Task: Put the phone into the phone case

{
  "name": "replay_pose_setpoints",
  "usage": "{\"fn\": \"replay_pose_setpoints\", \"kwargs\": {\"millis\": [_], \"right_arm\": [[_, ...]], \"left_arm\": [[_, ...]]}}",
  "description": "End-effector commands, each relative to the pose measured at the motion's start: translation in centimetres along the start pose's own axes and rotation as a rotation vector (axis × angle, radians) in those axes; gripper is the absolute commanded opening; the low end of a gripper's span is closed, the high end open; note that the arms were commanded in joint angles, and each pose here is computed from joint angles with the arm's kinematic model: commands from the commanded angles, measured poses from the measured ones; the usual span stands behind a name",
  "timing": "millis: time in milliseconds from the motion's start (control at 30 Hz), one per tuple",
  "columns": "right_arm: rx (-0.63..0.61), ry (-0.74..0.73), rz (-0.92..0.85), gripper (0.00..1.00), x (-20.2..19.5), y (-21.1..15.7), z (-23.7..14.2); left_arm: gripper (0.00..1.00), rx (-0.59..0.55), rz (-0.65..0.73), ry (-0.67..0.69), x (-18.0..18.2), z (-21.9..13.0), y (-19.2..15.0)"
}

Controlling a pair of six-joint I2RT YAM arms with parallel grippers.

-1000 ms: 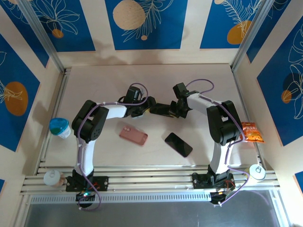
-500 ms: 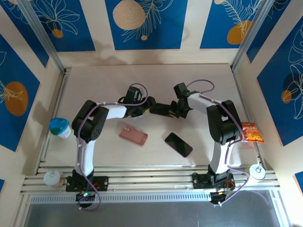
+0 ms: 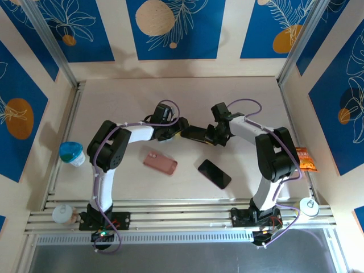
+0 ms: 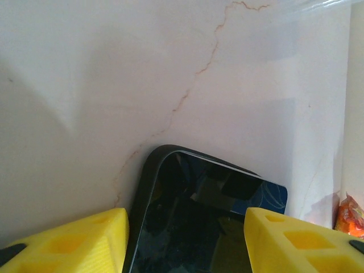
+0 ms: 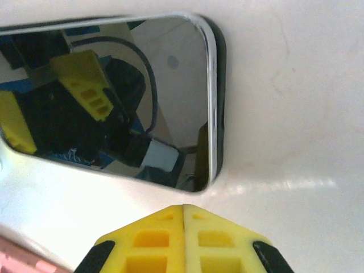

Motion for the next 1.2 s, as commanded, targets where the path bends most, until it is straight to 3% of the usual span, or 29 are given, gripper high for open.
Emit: {"fn": "replay_pose_setpoints", "kwargs": {"millis": [0, 800, 1167], "right_arm": [[-0.009, 0.042, -0.009, 0.00, 1.0, 0.4, -3.3], [0.051, -0.040, 0.020, 0.00, -0.6, 0.5, 1.5], [0.078, -0.159, 0.006, 0.00, -2.9, -0.1, 4.6]], "left_arm": [[0.57, 0.052, 0.013, 0.010, 0.2, 0.7, -1.1], [0.57, 0.050, -0.002, 0.001, 0.7, 0.8, -0.8], [0.57, 0.046, -0.007, -0.001, 0.9, 0.6, -0.8]]}}
Point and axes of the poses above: each hand's point on the last joint's axis, 136 mm out from that joint toward the fingers, its own z axis out along the fingers, its own x axis along the line the jaws close on, y = z × x, the point moved 3 cm from there along -z, back along the fingers, and after that the axes turned 14 degrees about z, right-handed, at the moved point
